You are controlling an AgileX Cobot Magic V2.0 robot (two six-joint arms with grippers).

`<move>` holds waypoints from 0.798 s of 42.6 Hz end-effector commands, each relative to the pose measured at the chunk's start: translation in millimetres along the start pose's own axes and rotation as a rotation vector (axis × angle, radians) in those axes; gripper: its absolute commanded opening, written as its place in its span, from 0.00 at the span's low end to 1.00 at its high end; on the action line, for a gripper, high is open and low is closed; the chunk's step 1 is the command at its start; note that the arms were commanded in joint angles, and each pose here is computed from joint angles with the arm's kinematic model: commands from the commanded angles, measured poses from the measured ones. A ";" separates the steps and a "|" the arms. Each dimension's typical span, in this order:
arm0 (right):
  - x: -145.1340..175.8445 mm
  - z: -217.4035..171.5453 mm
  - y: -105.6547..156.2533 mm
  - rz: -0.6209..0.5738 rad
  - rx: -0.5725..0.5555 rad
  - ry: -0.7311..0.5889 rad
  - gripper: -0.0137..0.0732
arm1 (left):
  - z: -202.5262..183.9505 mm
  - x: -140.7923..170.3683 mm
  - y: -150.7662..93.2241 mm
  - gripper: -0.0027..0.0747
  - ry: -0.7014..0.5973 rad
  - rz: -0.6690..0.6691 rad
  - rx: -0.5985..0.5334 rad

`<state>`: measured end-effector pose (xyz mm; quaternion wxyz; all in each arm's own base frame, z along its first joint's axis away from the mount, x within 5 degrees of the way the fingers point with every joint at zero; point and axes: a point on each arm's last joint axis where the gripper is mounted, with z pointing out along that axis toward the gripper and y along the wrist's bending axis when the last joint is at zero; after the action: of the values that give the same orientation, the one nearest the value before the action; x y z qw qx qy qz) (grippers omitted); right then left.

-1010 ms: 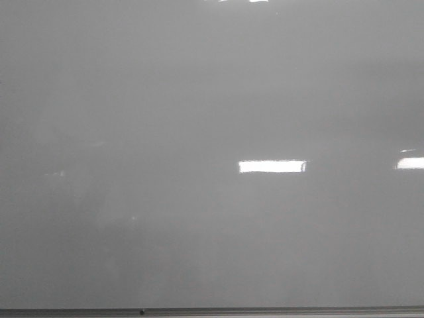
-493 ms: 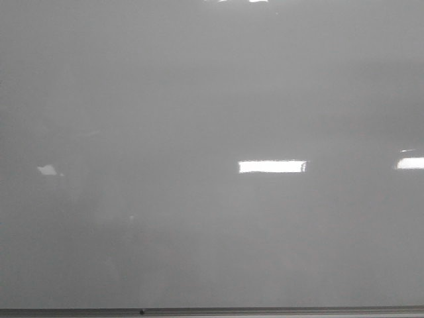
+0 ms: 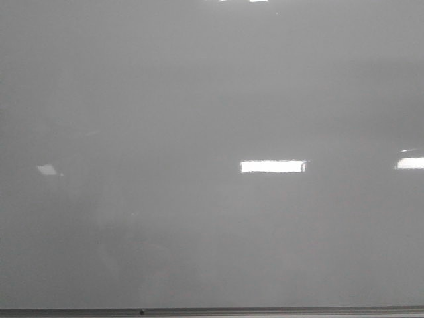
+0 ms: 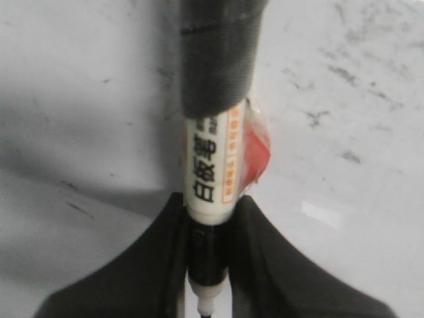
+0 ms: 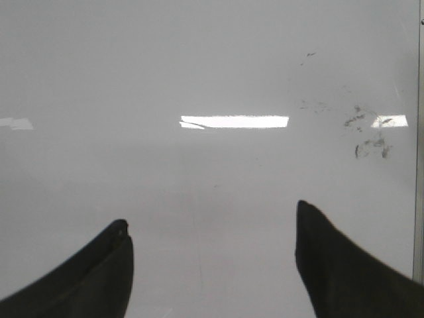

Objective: Write number 9 on whiteboard

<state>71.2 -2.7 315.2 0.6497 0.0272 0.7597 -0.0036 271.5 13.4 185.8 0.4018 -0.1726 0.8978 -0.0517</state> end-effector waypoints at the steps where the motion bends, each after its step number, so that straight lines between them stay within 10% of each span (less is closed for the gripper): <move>1: -18.3 -1.6 0.2 -0.003 0.001 -0.105 0.78 | -23.2 -19.3 -10.9 0.01 -0.055 0.038 0.045; 20: -25.9 25.7 11.9 -0.026 -0.113 0.176 0.78 | -95.3 -8.7 -114.5 0.01 0.312 0.797 0.489; 34: -36.4 41.2 66.9 -0.261 -0.630 0.463 0.78 | -148.7 14.3 -166.0 0.01 0.332 1.288 0.945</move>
<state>115.8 45.1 329.6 0.4315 -0.2095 0.8702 0.1124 209.5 -140.5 289.1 0.2111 0.5292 0.8024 -0.1779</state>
